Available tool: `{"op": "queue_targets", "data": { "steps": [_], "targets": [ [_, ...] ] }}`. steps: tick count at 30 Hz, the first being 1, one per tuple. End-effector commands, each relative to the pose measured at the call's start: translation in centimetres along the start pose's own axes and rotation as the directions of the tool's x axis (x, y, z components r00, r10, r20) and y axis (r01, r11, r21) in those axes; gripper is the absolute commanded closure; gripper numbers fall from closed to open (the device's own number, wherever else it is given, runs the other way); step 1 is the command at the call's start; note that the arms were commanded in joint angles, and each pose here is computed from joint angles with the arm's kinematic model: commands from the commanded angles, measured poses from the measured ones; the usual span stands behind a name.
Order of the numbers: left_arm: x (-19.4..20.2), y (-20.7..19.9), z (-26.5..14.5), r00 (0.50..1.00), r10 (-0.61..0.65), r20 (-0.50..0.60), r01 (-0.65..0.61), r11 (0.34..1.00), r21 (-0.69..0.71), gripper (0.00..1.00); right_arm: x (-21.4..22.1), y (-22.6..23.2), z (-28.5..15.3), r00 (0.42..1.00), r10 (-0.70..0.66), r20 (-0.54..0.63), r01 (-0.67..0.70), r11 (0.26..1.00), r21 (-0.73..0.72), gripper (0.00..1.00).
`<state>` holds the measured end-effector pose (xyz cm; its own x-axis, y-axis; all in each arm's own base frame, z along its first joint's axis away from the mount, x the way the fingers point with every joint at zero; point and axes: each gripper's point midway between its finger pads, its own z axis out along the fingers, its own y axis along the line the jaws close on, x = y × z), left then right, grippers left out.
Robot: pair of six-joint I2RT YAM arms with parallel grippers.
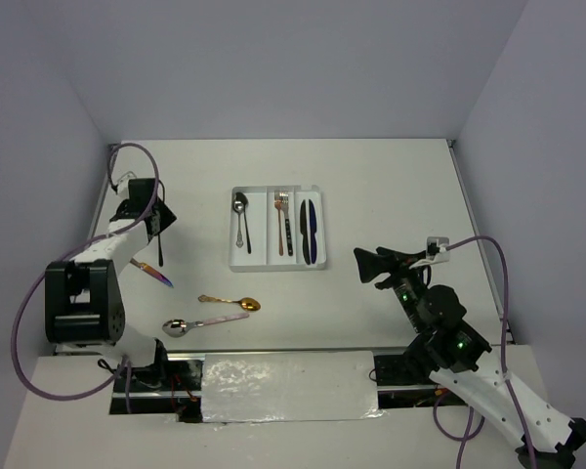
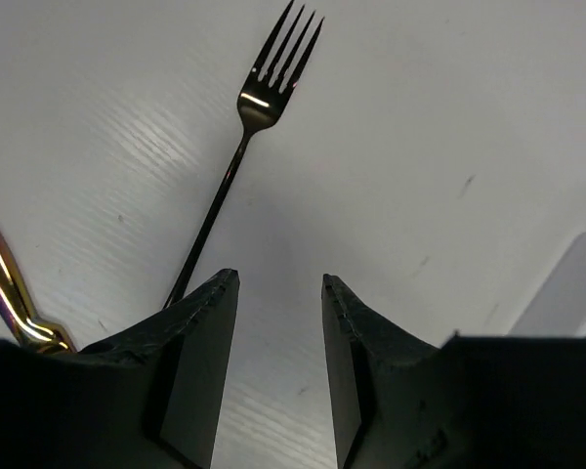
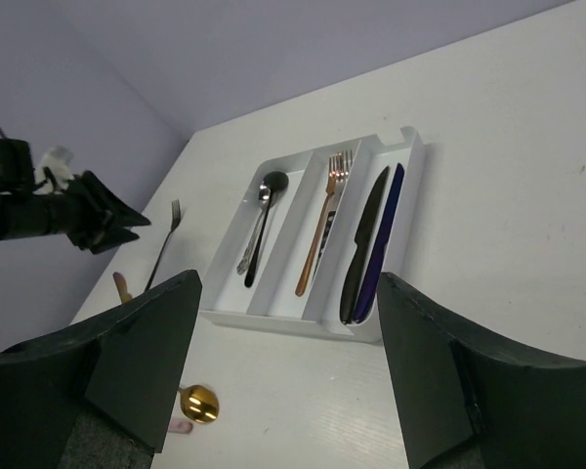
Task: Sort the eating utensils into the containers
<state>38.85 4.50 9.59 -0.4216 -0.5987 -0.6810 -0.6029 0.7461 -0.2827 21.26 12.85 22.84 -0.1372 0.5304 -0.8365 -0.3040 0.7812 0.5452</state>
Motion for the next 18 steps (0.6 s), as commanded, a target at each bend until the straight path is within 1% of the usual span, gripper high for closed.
{"op": "queue_targets", "data": {
  "steps": [1,6,12,14,17,18],
  "targets": [
    [0.9,-0.7,2.4,0.998,0.055,-0.02,-0.054,0.998,0.017,0.48,-0.2,0.5,-0.2,1.0,-0.003,0.018,0.003,0.999,-0.039,0.19],
    [0.4,0.8,3.1,0.989,0.143,-0.03,-0.145,0.988,-0.062,0.46,0.0,0.7,-0.4,1.0,0.006,0.024,-0.004,0.998,-0.068,0.19],
    [-0.9,2.4,3.6,0.969,0.242,-0.049,-0.246,0.958,-0.149,0.46,-0.1,0.8,-0.7,0.999,0.016,0.037,-0.013,0.996,-0.085,0.2],
    [-1.1,2.5,4.1,0.965,0.257,-0.055,-0.263,0.955,-0.14,0.46,-0.2,0.9,-0.8,0.999,0.019,0.041,-0.015,0.995,-0.095,0.19],
    [-1.8,2.9,5.0,0.954,0.294,-0.067,-0.299,0.95,-0.094,0.46,-0.2,0.9,-0.9,0.999,0.025,0.044,-0.021,0.995,-0.095,0.19],
    [-1.9,2.5,5.2,0.95,0.303,-0.07,-0.308,0.949,-0.063,0.47,-0.2,0.9,-0.9,0.999,0.026,0.045,-0.021,0.995,-0.096,0.2]
  ]
}}
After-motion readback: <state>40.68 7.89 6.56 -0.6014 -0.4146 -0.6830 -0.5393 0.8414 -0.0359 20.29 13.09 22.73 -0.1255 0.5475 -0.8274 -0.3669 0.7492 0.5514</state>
